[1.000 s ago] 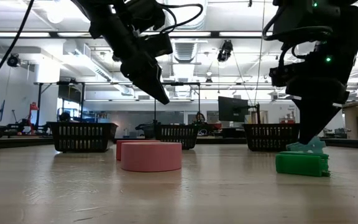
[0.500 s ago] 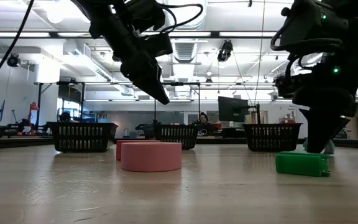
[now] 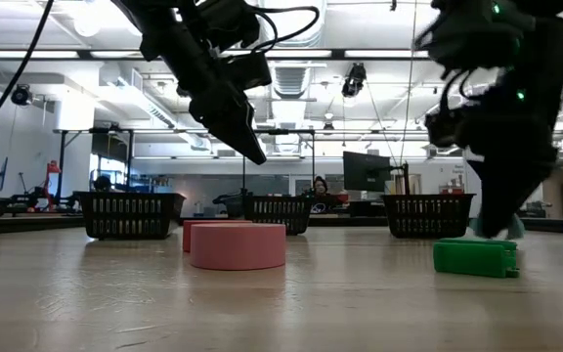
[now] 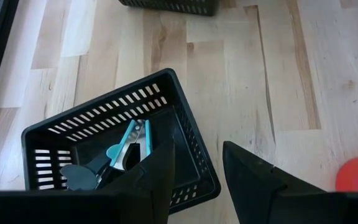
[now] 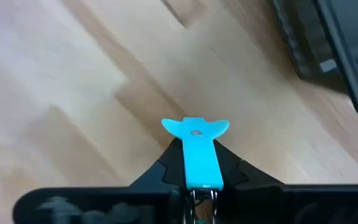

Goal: Pick and place Stapler, Stapler remover, tape
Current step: Put the light blue staple remover into the center black bin

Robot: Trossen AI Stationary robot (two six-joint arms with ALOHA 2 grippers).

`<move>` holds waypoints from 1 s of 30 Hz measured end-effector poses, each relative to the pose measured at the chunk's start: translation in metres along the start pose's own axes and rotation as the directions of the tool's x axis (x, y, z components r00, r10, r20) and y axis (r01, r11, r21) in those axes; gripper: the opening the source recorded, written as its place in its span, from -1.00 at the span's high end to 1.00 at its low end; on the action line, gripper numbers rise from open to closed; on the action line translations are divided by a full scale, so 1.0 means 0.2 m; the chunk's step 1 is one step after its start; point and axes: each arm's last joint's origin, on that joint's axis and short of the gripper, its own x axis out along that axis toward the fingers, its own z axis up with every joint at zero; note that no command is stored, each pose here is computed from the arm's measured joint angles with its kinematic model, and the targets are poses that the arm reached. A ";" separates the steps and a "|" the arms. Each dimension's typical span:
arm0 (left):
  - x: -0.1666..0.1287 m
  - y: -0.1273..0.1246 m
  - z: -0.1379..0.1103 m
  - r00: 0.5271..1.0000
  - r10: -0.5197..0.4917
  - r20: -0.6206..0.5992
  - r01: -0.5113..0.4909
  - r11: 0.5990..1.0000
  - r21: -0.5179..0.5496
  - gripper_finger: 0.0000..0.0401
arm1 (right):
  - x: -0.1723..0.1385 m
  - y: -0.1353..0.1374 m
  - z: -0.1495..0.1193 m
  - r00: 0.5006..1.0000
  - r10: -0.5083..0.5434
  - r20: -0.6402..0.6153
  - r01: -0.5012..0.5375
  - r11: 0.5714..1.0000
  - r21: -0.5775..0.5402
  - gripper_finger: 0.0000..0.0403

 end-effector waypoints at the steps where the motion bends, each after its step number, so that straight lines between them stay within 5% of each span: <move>1: 0.00 0.00 0.00 1.000 0.000 0.000 0.000 1.000 0.000 0.31 | -0.01 0.02 0.01 1.000 0.012 0.010 -0.012 1.000 -0.010 0.88; 11: -0.04 -0.08 0.03 0.987 -0.155 0.051 0.155 0.988 -0.005 0.31 | -0.21 0.16 0.20 0.959 0.042 0.282 0.000 0.989 -0.147 0.83; 18: -0.17 -0.20 0.08 0.978 -0.160 0.132 0.159 0.987 0.020 0.31 | -0.29 0.19 0.44 0.811 0.058 0.582 0.056 0.983 -0.177 0.85; 23: -0.26 -0.27 0.06 0.986 -0.070 0.151 0.064 0.997 0.042 0.31 | -0.26 0.14 0.59 0.691 0.103 0.716 0.022 0.986 -0.163 0.85; 30: -0.29 -0.32 0.03 0.985 -0.075 0.157 0.067 0.996 0.052 0.31 | -0.08 0.09 0.75 0.665 0.156 0.730 -0.031 0.983 -0.182 0.85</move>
